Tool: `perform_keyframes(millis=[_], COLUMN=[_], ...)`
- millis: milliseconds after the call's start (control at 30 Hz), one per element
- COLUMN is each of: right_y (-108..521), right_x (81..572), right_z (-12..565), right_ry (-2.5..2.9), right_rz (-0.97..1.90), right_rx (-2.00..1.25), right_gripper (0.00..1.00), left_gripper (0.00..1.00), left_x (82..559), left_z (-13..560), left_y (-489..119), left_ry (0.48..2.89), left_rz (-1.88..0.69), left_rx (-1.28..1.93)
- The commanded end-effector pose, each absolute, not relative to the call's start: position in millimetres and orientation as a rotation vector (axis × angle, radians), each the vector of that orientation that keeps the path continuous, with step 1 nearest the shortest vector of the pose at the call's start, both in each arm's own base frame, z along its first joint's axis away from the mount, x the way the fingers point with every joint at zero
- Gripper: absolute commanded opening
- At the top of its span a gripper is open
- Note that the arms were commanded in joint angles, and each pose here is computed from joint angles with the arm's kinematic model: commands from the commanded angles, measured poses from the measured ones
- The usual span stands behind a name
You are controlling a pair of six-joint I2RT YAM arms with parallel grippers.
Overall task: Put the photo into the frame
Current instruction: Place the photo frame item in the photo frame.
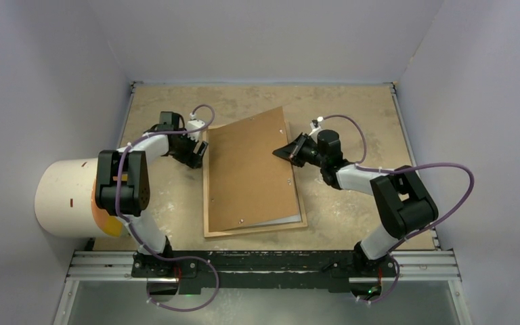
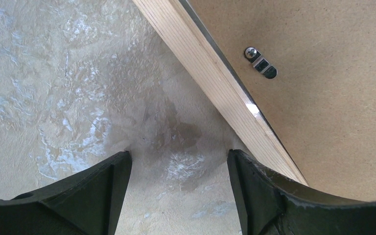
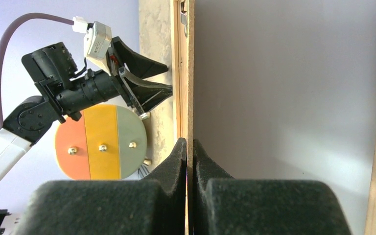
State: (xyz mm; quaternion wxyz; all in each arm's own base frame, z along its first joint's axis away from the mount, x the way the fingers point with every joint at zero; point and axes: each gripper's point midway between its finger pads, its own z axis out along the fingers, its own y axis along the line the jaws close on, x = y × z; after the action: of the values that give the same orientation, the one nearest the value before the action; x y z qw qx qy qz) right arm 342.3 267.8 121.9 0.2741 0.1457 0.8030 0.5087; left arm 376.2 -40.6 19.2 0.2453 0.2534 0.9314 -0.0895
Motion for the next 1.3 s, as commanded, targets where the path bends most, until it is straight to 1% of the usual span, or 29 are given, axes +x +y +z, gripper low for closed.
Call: perform_keyframes(millis=[0, 100, 233, 267, 300, 400, 433, 467, 500, 533, 700, 900, 1000, 1100, 1267], right_y=[273, 280, 293, 296, 298, 295, 292, 289, 285, 282, 274, 262, 255, 247, 257], right_x=[341, 343, 341, 341, 342, 344, 344, 345, 345, 346, 347, 338, 338, 337, 330], right_z=[125, 123, 118, 116, 114, 106, 105, 105, 104, 104, 104, 85, 87, 94, 121], right_ry=[2.154, 2.16, 2.212, 2.233, 2.252, 2.337, 2.357, 2.37, 2.383, 2.394, 2.454, 2.575, 2.564, 2.554, 2.475], right_rz=[1.378, 1.408, 1.38, 1.358, 1.328, 1.192, 1.14, 1.087, 1.034, 0.987, 0.743, 0.392, 0.279, 0.24, 0.405], right_rx=[0.324, 0.32, 0.264, 0.248, 0.229, 0.188, 0.168, 0.15, 0.123, 0.107, 0.031, -0.086, -0.107, -0.108, -0.139], right_gripper=[0.0, 0.0, 0.06, 0.08, 0.14, 0.37, 0.52, 0.65, 0.88, 0.98, 0.99, 0.99, 0.99, 0.99, 0.99], left_gripper=[0.76, 0.76, 0.76, 0.76, 0.76, 0.76, 0.76, 0.76, 0.76, 0.76, 0.76, 0.76, 0.76, 0.76, 0.77], left_x=[345, 345, 344, 344, 344, 344, 344, 344, 345, 345, 347, 347, 346, 345, 345], left_z=[-4, -5, -6, -6, -6, -3, -2, -1, 0, 0, 3, 5, 6, 6, 8], left_y=[-42, -44, -48, -50, -51, -51, -50, -49, -48, -47, -44, -39, -37, -36, -35], left_ry=[2.654, 2.651, 2.648, 2.644, 2.643, 2.634, 2.632, 2.63, 2.628, 2.628, 2.624, 2.629, 2.627, 2.63, 2.633], left_rz=[-0.328, -0.343, -0.363, -0.369, -0.374, -0.373, -0.365, -0.359, -0.351, -0.344, -0.328, -0.292, -0.274, -0.264, -0.26], left_rx=[0.655, 0.657, 0.664, 0.671, 0.674, 0.682, 0.685, 0.69, 0.694, 0.695, 0.691, 0.695, 0.705, 0.713, 0.721])
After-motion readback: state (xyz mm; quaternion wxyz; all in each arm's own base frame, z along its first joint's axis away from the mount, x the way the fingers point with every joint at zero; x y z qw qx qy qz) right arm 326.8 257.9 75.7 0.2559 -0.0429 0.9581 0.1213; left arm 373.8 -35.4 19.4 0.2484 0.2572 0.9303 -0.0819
